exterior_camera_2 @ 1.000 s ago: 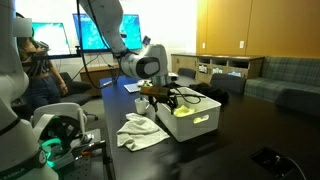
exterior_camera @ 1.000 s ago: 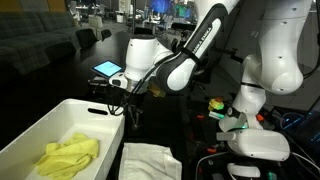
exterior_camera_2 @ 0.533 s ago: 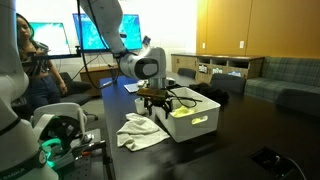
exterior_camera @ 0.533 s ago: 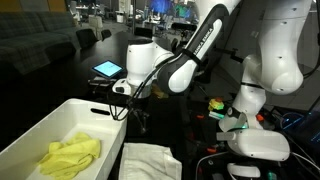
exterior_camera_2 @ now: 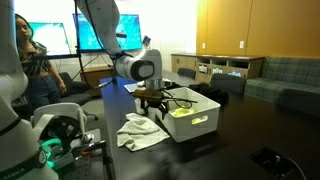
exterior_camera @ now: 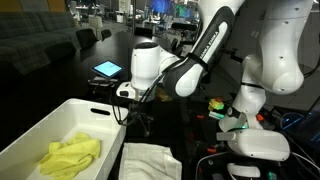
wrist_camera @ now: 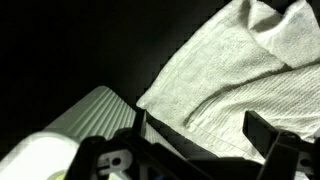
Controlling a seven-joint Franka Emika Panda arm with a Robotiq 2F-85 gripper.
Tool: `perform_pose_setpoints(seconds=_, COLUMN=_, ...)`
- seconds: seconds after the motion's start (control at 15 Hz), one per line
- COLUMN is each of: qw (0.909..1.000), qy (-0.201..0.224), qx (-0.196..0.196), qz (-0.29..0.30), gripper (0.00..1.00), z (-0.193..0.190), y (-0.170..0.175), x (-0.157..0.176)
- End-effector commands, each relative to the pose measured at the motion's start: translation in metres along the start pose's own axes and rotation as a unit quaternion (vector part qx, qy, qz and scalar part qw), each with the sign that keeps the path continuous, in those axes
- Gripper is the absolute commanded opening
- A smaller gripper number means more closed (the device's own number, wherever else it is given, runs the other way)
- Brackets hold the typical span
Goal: Put the yellow and white cloths in the storage box and put the marker in the mug cup
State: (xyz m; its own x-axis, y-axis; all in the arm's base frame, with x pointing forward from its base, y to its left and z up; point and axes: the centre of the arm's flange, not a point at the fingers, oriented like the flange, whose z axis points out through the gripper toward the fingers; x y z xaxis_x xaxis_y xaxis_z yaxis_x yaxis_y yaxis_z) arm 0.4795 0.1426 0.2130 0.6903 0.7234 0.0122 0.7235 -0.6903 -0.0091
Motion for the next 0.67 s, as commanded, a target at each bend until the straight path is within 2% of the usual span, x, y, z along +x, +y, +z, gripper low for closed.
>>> perform_pose_setpoints(seconds=0.0, qw=0.9999, qy=-0.005, qx=0.011, qz=-0.002, gripper=1.0, z=0.009, y=-0.013, x=-0.002)
perform_pose_setpoints(seconds=0.27, qw=0.9998, qy=-0.009, qx=0.018, qz=-0.005, gripper=1.0, z=0.019, y=-0.033, x=-0.006)
perform_pose_setpoints(seconds=0.6, qw=0.998, qy=-0.013, qx=0.061, qz=-0.007, gripper=1.0, z=0.042, y=-0.051, x=0.007)
